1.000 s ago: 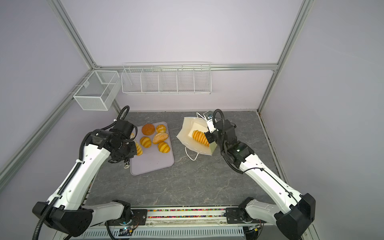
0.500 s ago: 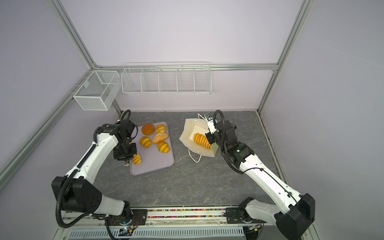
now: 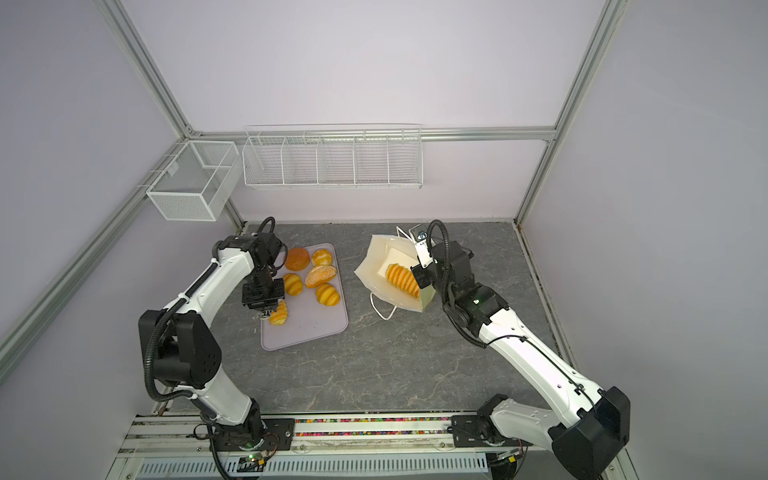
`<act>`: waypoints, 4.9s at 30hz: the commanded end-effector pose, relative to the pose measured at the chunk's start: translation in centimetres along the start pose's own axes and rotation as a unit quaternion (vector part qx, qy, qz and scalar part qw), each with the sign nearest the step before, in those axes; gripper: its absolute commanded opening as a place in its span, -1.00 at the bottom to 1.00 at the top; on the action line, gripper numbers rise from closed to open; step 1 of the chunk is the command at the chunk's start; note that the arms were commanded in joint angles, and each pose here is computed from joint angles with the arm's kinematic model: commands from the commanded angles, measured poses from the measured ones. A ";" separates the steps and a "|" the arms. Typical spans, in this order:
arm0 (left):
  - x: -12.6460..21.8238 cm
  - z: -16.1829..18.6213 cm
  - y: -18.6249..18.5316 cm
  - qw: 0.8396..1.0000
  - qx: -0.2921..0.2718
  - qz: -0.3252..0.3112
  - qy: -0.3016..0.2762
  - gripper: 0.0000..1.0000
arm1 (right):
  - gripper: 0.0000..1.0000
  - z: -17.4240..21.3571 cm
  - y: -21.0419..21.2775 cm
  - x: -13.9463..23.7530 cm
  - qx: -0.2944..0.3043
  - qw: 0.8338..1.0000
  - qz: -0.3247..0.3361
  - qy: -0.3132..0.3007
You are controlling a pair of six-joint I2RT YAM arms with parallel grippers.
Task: Take the fake bread out of the paper bag
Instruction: 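Open the tongs to drop the striped bread onto the tray, left gripper, then move tongs to the bag opening with left gripper while right gripper tilts bag, then push the open tongs into the bag toward the last striped bread, left gripper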
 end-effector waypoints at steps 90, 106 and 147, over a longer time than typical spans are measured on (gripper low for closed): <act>7.5 16.2 -20.0 0.897 -0.203 0.388 -0.053 -0.91 | -0.87 2.8 5.4 -1.6 0.032 0.997 -0.069 0.000; 11.2 15.8 -14.8 0.919 -0.159 0.357 -0.044 -0.83 | -0.87 3.8 8.1 -2.4 0.015 0.994 -0.111 0.010; 3.0 14.9 -25.4 0.884 0.023 0.467 0.023 -0.66 | -0.87 1.5 8.0 -0.7 -0.025 0.993 -0.111 -0.015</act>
Point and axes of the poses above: each gripper's point midway between its finger pads, its own x axis back along the fingers, its own y axis along the line the jaws close on, z = x × y, the point moved 6 cm from there along x, back along the fingers, and after that the axes turned 10 degrees about x, right-handed, at the moved point
